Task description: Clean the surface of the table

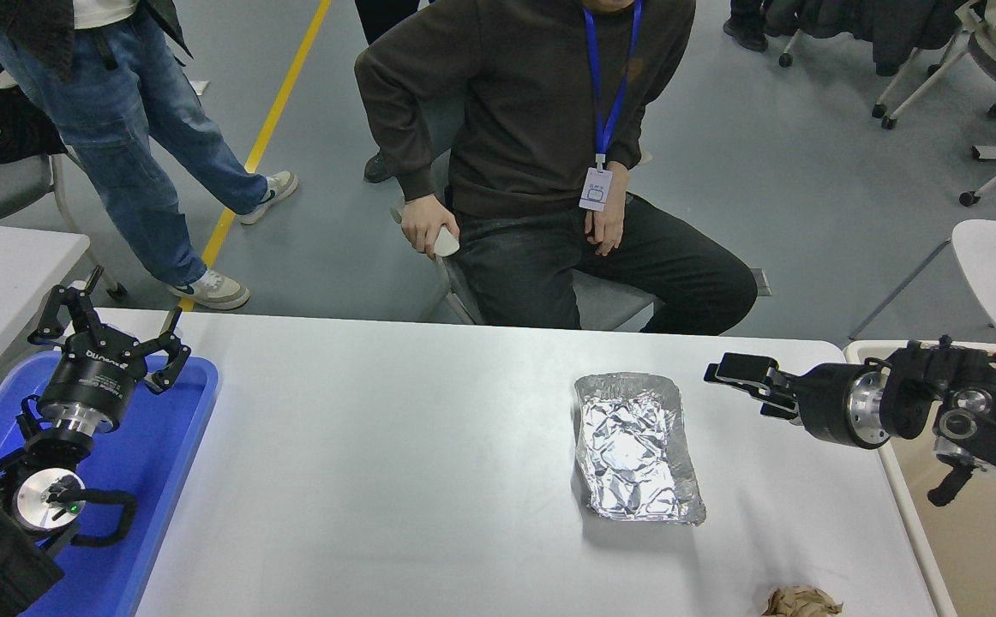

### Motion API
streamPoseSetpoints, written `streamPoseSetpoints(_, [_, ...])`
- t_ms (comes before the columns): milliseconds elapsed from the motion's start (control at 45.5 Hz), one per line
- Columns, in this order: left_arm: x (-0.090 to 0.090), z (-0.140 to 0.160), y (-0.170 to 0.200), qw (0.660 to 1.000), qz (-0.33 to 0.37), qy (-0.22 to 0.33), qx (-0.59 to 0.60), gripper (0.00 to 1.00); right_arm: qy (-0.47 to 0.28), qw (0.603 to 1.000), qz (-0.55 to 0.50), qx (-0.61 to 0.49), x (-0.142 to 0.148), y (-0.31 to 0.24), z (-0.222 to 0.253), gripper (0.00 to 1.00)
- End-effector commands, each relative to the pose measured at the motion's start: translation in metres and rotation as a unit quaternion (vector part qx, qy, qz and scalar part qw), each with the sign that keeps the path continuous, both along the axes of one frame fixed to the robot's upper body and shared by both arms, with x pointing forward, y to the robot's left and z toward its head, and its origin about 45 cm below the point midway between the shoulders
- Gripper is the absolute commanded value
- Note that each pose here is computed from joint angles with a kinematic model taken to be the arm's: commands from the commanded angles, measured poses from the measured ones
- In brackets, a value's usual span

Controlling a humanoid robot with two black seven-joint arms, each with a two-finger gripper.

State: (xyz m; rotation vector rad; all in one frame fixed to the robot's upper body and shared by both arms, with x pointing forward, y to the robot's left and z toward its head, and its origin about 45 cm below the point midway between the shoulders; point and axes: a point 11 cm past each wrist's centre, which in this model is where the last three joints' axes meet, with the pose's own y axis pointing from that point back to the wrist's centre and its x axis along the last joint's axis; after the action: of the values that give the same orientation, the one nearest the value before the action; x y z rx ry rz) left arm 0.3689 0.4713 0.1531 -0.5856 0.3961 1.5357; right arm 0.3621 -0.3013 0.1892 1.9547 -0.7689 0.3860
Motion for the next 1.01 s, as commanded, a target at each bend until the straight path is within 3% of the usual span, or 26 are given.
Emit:
streamPoseSetpoints(0, [0.000, 0.000, 0.000, 1.000, 0.000, 0.000, 0.000, 1.00, -0.032, 0.991, 0.093, -0.094, -0.008, 0.023, -0.016, 0.99])
streamPoseSetpoints(505, [0.000, 0.000, 0.000, 1.000, 0.000, 0.000, 0.000, 1.00, -0.028, 0.973, 0.160, -0.166, 0.001, 0.046, -0.034, 0.99])
streamPoseSetpoints(989, [0.000, 0.000, 0.000, 1.000, 0.000, 0.000, 0.000, 1.00, -0.010, 0.980, 0.123, -0.157, 0.009, 0.059, -0.074, 0.99])
